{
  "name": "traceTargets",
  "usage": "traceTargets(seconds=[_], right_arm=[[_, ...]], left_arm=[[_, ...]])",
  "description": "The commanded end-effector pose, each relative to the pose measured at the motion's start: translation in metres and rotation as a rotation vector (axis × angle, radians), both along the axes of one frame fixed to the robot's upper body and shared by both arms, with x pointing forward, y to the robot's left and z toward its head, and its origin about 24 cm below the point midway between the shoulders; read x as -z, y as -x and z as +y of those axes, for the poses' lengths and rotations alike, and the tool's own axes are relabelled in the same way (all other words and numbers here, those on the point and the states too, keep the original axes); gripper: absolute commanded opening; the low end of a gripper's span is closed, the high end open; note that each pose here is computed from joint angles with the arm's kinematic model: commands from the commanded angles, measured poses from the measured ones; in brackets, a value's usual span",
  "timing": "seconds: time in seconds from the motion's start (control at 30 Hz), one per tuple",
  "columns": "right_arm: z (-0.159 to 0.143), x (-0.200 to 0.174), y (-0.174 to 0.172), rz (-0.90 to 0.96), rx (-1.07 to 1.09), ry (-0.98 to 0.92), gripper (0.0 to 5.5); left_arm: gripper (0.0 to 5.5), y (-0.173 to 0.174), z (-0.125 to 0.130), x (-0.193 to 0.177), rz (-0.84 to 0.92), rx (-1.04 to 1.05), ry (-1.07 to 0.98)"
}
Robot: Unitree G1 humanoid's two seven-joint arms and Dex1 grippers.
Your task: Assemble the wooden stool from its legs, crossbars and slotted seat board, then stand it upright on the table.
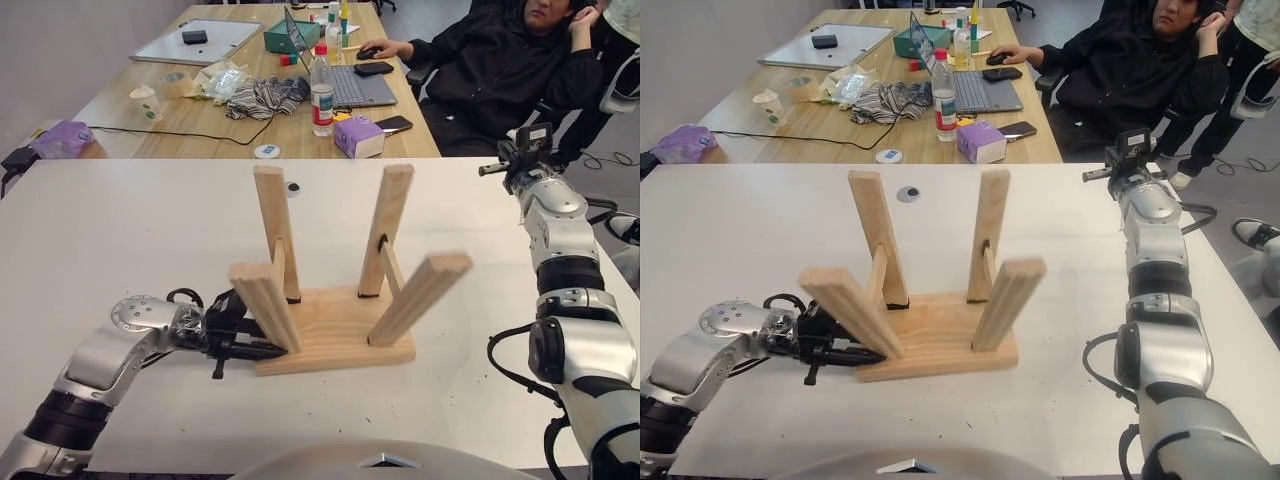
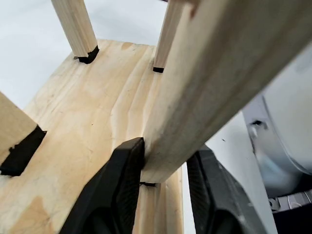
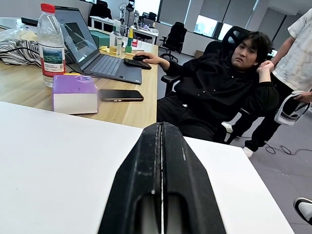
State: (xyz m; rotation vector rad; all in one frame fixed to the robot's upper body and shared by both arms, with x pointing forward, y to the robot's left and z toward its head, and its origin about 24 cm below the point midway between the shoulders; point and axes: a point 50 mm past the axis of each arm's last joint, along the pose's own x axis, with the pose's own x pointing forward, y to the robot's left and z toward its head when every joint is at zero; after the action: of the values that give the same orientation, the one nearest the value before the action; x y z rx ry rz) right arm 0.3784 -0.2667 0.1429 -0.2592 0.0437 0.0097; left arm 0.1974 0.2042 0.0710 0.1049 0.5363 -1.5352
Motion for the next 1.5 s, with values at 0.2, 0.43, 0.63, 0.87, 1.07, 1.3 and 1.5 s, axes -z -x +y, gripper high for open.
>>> traceTargets(seconds=[0.2, 0.43, 0.63, 0.87, 1.07, 1.3, 1.5], right_arm=[[0.01, 0.007, 0.004, 0.032, -0.074, 0.031, 0.0], [0.008, 0.015, 0.024, 0.139, -0.252, -0.041, 0.0], [0.017, 0.03, 0.072, 0.397, -0.626, -0.154, 0.0], [0.023, 0.045, 0.157, 0.76, -1.046, -0.006, 0.0], [0.061, 0.053, 0.193, 0.794, -1.187, -0.105, 0.22], [0.055, 0.058, 0.193, 0.806, -1.116, -0.028, 1.67], [0.072, 0.058, 0.19, 0.76, -1.167, -0.082, 2.36]], left_arm=[[2.14, -0.021, -0.012, 0.029, -0.151, -0.031, -0.108], [2.48, -0.019, 0.063, -0.041, -0.117, -0.247, -0.092], [2.48, -0.037, 0.074, -0.036, -0.105, -0.355, -0.08], [2.48, -0.012, 0.055, -0.017, -0.031, -0.217, -0.086], [2.5, 0.009, 0.022, -0.008, 0.009, -0.139, -0.023], [2.5, 0.005, 0.028, -0.002, -0.009, -0.18, -0.043], [2.5, -0.005, 0.023, 0.003, -0.035, -0.18, -0.029]])
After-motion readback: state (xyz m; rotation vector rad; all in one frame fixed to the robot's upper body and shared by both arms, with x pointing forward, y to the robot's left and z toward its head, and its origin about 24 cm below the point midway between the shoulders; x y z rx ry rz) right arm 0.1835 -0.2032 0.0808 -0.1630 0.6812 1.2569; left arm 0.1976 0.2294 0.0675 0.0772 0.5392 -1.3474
